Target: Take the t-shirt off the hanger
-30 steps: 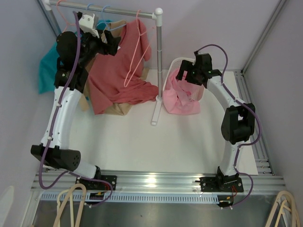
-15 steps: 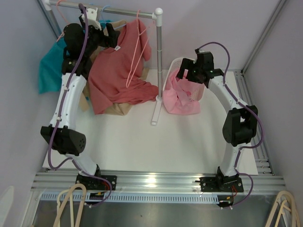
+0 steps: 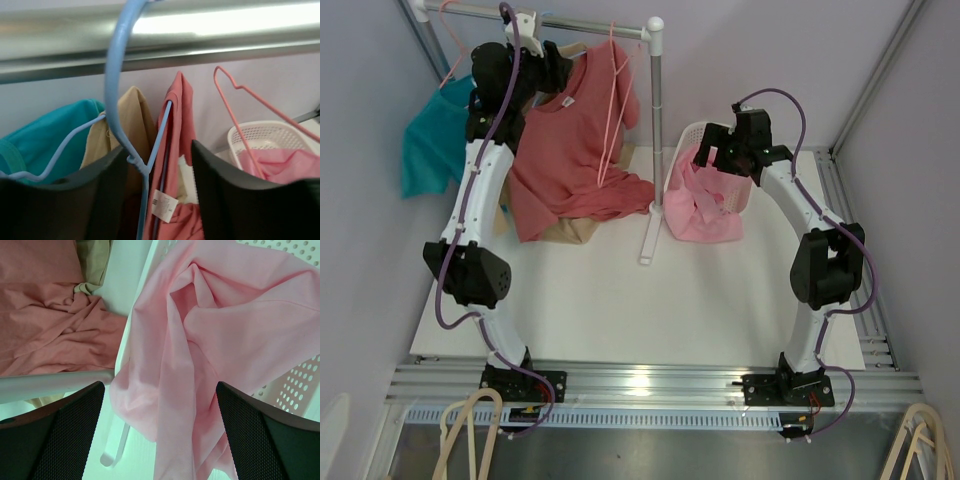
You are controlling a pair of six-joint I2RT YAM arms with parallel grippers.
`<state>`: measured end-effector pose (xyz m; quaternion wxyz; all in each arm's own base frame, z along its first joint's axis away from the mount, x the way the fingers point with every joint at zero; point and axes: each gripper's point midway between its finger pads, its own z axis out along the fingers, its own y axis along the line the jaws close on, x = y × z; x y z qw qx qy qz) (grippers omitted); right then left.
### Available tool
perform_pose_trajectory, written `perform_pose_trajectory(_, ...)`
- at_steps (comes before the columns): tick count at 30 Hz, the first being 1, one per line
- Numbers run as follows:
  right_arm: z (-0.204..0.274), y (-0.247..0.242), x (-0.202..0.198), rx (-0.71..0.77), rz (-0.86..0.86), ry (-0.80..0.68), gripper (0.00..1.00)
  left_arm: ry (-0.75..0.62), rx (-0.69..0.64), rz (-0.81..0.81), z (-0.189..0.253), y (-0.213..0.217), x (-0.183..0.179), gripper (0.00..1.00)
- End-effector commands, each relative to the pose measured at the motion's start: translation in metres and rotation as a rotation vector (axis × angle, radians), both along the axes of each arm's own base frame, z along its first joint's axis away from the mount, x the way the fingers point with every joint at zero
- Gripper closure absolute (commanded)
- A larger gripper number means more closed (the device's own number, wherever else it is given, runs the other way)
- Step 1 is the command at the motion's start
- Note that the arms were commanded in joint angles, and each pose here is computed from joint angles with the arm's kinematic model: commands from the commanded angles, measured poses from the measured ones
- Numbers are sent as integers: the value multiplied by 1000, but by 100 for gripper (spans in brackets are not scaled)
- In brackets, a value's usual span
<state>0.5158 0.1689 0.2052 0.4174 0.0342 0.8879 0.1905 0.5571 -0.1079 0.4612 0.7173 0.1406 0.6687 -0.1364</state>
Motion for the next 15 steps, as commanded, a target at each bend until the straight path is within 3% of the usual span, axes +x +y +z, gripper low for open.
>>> perform_pose_trajectory(1, 28, -4, -2, -6, -4, -64, 2, -88, -34, -4, 38, 3, -8, 49)
perform_pose_trajectory(7, 22, -5, -3, -3, -2, -54, 1, -73, -34, 6, 35, 5, -7, 76)
perform_pose_trajectory(9, 22, -6, -3, -2, -4, -55, 2, -68, -31, 5, 33, 5, -7, 90)
perform_pose_trajectory(13, 19, -6, -6, 0, -2, -48, 1, -46, -34, 13, 27, 6, -5, 89)
perform_pose_trajectory(15, 20, -6, -7, 3, -2, -50, 2, -36, -31, 13, 23, 6, -5, 77)
